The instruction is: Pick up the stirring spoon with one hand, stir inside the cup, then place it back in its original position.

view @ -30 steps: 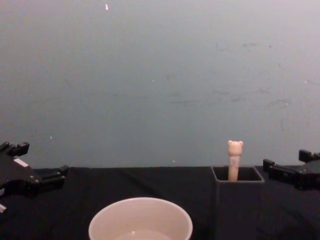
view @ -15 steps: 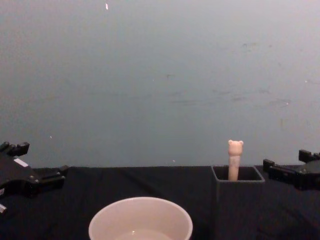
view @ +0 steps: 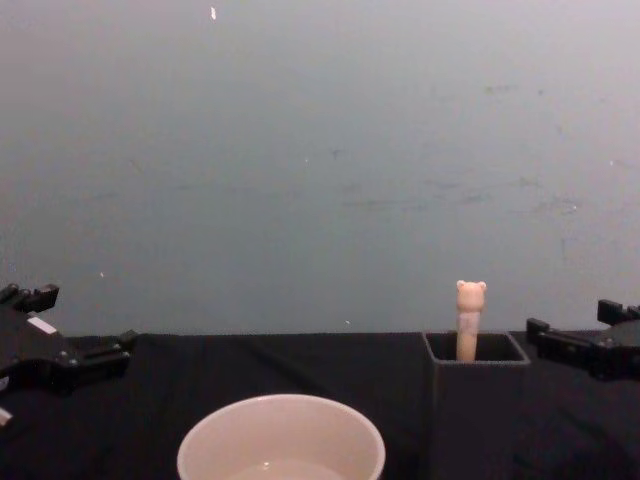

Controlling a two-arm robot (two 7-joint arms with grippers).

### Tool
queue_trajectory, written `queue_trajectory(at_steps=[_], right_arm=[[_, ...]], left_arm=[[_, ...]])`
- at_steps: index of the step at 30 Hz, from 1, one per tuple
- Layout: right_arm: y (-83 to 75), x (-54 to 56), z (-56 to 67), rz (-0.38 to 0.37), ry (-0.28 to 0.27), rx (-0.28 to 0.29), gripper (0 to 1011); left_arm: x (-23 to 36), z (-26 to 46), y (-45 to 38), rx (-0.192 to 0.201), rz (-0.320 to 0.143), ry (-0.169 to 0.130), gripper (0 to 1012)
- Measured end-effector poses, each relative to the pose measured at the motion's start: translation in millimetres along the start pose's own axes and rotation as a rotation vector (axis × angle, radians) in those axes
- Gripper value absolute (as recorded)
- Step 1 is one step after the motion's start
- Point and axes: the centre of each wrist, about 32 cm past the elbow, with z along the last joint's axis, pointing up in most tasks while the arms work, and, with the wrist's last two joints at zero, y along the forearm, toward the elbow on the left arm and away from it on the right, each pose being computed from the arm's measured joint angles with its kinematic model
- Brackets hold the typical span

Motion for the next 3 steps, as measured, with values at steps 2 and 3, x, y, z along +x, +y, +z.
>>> queue_trajectory(at_steps=[2,3], right_arm=[[0.0,0.0,0.0,0.000,0.000,0.000,1002],[0.0,0.0,0.0,0.000,0.000,0.000,1002]], left_arm=[[0.0,0.0,0.0,0.000,0.000,0.000,1001],[0.0,0.0,0.0,0.000,0.000,0.000,1001]])
